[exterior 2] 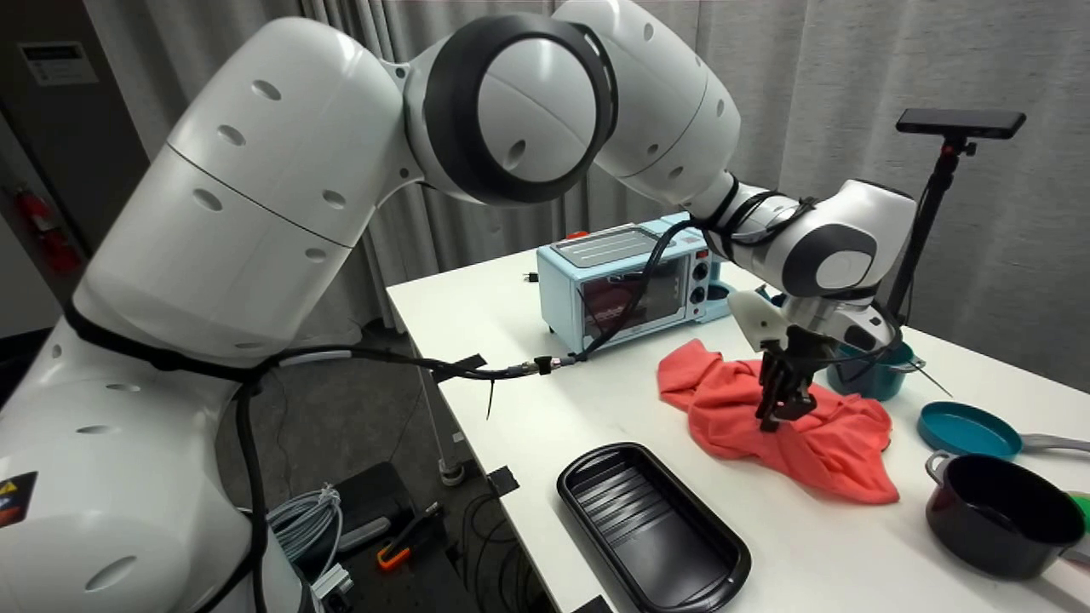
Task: Unfold the orange cloth
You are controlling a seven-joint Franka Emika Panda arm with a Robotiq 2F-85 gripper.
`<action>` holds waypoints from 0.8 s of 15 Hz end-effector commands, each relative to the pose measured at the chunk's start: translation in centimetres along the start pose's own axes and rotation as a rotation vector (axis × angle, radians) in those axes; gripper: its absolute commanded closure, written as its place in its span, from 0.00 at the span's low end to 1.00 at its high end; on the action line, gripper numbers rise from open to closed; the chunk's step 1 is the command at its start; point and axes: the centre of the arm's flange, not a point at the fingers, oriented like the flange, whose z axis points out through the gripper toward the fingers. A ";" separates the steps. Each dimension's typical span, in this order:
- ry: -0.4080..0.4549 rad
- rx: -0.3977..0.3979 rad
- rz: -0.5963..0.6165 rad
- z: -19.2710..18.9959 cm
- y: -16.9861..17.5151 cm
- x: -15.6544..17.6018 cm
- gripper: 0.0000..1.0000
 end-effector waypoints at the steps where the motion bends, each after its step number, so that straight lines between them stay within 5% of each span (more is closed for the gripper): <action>1: 0.001 -0.006 -0.008 -0.6 -0.4 -0.5 1.00; 8: 0.003 -0.001 -0.006 -0.7 -0.2 -0.4 1.00; 12: 0.091 0.073 0.002 -4.3 0.3 -0.9 1.00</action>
